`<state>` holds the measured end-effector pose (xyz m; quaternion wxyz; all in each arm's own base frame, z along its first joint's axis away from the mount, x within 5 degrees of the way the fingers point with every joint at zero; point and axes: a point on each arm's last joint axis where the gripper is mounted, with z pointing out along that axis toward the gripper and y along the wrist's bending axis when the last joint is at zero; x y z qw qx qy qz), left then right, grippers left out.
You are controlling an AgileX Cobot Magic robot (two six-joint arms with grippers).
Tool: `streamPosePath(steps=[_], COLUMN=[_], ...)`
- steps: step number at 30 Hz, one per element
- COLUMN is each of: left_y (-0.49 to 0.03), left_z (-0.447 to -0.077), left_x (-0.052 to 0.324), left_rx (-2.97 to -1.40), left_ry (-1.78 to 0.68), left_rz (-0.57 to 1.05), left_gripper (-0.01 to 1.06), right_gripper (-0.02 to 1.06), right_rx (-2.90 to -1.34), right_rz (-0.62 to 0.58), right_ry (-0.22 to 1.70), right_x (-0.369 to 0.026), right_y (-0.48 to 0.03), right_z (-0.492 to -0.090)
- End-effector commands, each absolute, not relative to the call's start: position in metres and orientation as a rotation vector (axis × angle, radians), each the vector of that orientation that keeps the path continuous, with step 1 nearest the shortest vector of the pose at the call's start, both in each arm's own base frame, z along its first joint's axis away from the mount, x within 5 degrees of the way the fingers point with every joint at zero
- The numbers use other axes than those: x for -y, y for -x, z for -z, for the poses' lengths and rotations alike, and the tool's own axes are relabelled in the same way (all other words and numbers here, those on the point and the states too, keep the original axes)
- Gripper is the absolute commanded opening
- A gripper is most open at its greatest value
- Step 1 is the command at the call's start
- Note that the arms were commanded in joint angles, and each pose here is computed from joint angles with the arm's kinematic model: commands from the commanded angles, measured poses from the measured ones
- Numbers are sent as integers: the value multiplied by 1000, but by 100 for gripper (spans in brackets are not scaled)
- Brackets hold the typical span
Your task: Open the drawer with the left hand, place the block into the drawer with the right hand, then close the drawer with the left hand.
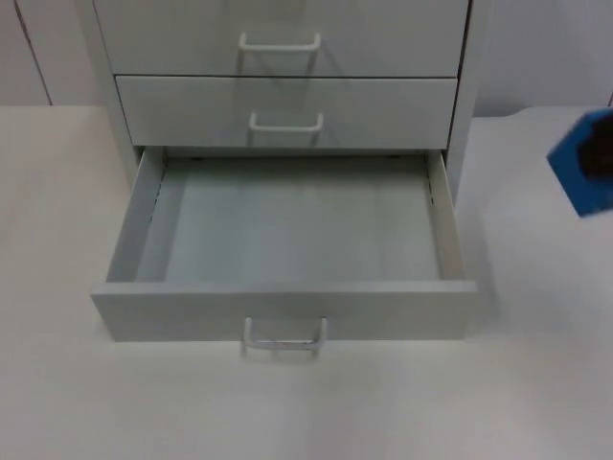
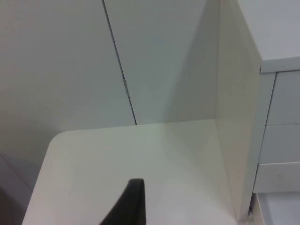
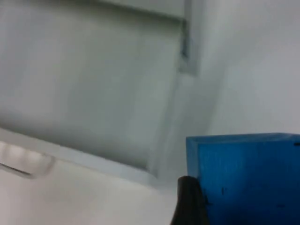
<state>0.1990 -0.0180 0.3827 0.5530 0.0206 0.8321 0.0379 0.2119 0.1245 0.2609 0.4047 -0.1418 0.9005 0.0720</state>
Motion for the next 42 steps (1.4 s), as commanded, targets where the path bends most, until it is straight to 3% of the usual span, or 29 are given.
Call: streamPosePath(steps=[1,8,14,19,34,42], left_y=[-200,-200,-200,-200,-200,-200], left_z=[-381,-381,-381,-381,-381,-381], left_x=[19,19,19,19,18,18], left_rx=[-1965,-1963,-1963,-1963,-1961,-1963], left_ry=[-54,-55,-55,-55,-66,-68], left_rz=[-90,-89,-89,-89,-110,-115], left_gripper=[105,105,105,105,105,105], right_gripper=[0,0,0,0,0,0], right_rx=[-2189,-2087,-2052,-1982,-1996,-2079], right_rz=[-209,-198,-229,-219,-199,-195], right_ry=[427,587,745,929,1066,1074], right_x=[-133,-151,-171,-200,-254,-276], right_y=[-213,-231,-245,-254,-302,-326], right_z=[-279,-304,-297,-278,-218,-189])
